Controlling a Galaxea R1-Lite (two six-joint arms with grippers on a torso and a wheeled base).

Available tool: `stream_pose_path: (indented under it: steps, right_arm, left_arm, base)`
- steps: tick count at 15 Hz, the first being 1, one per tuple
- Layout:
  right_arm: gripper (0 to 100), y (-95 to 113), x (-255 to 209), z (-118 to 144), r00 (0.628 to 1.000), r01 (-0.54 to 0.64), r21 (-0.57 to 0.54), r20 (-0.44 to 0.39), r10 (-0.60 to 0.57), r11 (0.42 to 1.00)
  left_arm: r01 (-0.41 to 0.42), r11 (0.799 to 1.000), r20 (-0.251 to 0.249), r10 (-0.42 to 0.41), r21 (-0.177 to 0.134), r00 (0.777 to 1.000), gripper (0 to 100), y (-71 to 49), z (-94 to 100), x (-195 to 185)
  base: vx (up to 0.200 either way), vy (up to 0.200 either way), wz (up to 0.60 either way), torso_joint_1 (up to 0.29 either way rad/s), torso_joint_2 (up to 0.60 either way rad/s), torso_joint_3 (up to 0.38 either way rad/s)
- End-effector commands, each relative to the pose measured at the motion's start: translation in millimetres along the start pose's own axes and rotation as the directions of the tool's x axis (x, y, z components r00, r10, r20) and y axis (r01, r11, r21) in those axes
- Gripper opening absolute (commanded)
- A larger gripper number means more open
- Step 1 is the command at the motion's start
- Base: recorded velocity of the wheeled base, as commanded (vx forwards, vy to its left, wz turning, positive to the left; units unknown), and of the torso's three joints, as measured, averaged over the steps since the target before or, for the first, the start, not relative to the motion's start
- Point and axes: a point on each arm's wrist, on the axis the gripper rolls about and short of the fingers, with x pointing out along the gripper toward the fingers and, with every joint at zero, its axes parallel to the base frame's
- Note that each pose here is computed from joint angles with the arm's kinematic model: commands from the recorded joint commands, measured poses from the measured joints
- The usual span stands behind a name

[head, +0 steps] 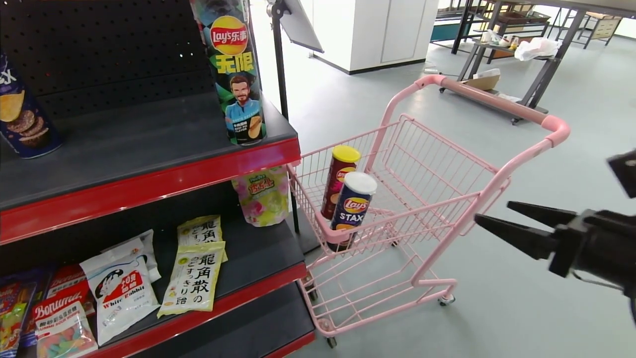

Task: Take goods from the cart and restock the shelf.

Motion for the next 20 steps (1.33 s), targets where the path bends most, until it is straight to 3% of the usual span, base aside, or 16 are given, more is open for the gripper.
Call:
stream_pose_path:
  steps: [1,4,9,20]
  right_arm:
    - [100,-8.7,82.9,-32.2,0.980,-0.126,0.042,-0.153,0.131,0.991]
    - [100,-7.5,132.0,-44.8,0.970,-0.177,0.025,-0.167,0.178,0.984]
    - [100,-9.8,175.1,-52.2,0.965,-0.197,0.022,-0.172,0.198,0.980]
    - [100,-27.5,237.9,-67.5,0.971,-0.182,0.015,-0.155,0.182,0.983]
  left_arm:
    - [-0.001,1.000,0.000,0.001,0.000,1.000,100,0.0,0.1,0.0]
    - [-0.001,1.000,0.000,0.001,0.000,1.000,100,0.0,0.1,0.0]
    - [0.001,1.000,0.000,-0.001,0.000,1.000,100,0.0,0.1,0.0]
    - [-0.001,1.000,0.000,0.001,0.000,1.000,100,0.0,0.1,0.0]
  base:
    - [0.000,0.000,0.00,0.000,0.00,0.000]
    - [0.000,0.000,0.00,0.000,0.00,0.000]
    - [0.000,0.000,0.00,0.000,0.00,0.000]
    - [0.000,0.000,0.00,0.000,0.00,0.000]
